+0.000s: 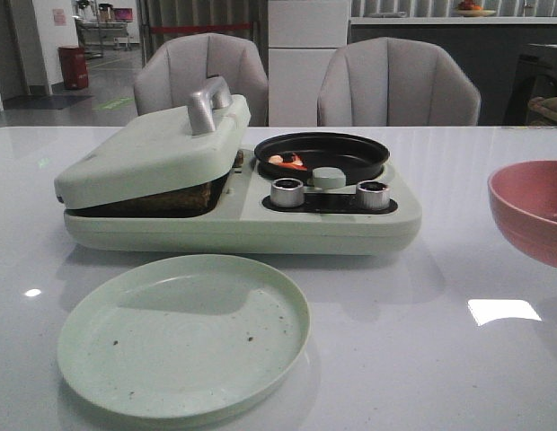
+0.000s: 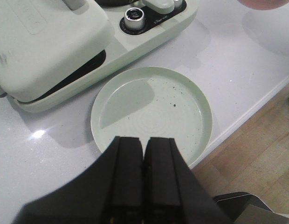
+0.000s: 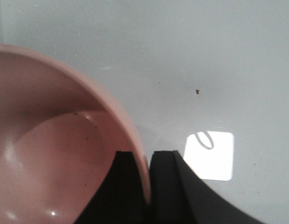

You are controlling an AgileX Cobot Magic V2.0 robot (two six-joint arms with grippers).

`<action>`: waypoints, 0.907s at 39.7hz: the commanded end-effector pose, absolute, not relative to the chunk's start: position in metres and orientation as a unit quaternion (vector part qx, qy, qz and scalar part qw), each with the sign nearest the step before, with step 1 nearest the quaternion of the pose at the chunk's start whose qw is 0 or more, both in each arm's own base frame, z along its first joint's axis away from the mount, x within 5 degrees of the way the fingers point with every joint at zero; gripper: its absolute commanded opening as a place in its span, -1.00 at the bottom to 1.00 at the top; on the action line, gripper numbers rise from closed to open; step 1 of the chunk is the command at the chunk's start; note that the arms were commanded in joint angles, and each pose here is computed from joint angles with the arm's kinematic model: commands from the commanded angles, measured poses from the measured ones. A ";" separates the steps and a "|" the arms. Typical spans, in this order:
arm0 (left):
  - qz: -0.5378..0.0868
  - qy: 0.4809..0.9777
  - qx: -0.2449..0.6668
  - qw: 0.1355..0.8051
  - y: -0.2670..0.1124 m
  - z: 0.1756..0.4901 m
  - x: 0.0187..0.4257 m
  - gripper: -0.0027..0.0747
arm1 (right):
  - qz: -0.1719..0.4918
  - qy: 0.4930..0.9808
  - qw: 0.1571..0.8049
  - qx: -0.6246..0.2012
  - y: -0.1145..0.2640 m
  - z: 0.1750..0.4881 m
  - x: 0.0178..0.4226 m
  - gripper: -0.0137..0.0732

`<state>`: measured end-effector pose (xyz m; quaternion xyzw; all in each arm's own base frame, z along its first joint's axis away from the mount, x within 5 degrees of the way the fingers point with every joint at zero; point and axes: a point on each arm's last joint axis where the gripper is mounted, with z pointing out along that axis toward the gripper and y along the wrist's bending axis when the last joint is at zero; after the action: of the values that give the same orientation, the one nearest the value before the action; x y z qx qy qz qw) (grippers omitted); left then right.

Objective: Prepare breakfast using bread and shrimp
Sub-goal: 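Lower the empty pink bowl back onto the table with the right gripper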

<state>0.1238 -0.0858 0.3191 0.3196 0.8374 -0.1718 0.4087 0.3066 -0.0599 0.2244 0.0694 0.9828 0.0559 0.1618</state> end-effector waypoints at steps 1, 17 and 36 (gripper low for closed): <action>-0.183 0.819 0.303 0.452 -0.087 0.334 0.126 -0.67 | 0.080 0.969 0.212 0.093 -0.073 0.235 0.307 -0.59; -0.183 0.819 0.303 0.452 -0.087 0.334 0.126 -0.67 | 0.078 0.970 0.207 0.105 -0.079 0.221 0.313 -0.40; -0.183 0.819 0.303 0.452 -0.087 0.334 0.126 -0.67 | 0.075 0.968 0.214 0.106 -0.080 0.222 0.314 0.72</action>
<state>0.1238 -0.0858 0.3191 0.3196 0.8374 -0.1718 0.4087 0.3112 -0.0794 0.2023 0.1079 0.9762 0.0797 0.1703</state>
